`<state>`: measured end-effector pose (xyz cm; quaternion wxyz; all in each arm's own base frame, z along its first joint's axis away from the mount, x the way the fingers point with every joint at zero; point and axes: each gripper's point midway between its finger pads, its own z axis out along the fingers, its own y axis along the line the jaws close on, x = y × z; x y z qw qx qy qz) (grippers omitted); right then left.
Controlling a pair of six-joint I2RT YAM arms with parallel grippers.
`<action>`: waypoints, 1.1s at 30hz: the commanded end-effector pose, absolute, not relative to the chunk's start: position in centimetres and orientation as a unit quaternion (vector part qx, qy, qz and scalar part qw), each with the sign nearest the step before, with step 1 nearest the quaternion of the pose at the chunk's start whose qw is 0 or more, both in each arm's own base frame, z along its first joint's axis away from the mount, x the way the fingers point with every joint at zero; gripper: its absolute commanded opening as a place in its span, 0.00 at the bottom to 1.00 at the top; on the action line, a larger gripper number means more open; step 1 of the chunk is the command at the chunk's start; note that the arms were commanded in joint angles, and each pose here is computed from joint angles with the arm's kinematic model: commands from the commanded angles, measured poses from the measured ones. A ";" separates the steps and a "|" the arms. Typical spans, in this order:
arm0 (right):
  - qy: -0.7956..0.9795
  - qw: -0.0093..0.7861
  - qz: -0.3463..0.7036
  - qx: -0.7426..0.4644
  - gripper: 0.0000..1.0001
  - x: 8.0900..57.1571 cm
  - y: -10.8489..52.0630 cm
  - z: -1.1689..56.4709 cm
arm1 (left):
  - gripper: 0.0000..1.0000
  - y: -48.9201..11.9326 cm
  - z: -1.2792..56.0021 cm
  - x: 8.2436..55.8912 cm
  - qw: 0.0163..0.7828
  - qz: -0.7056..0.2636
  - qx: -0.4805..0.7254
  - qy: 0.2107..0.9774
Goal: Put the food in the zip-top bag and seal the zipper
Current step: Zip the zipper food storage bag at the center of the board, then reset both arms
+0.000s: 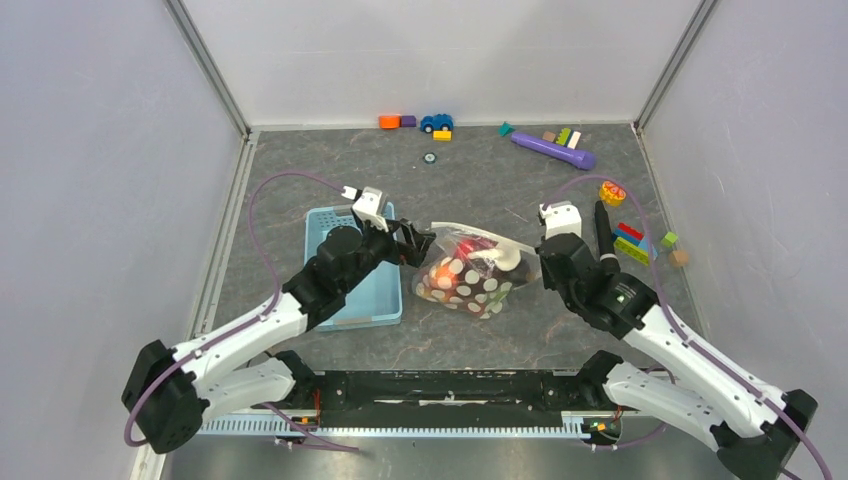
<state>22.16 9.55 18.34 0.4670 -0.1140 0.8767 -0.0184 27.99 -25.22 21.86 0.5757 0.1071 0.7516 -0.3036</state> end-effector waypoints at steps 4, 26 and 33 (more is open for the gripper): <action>0.852 0.510 -0.119 0.009 0.10 24.6 6.2 20.3 | 1.00 -21.2 25.7 26.8 0.609 -0.281 0.051 0.740; 0.770 0.618 -0.088 0.130 0.98 23.9 2.8 22.3 | 1.00 -8.2 25.6 25.1 0.598 -0.068 -0.184 0.777; 0.765 0.613 -0.120 0.159 0.98 23.4 1.4 20.2 | 1.00 -7.8 24.8 25.1 0.581 -0.036 -0.185 0.792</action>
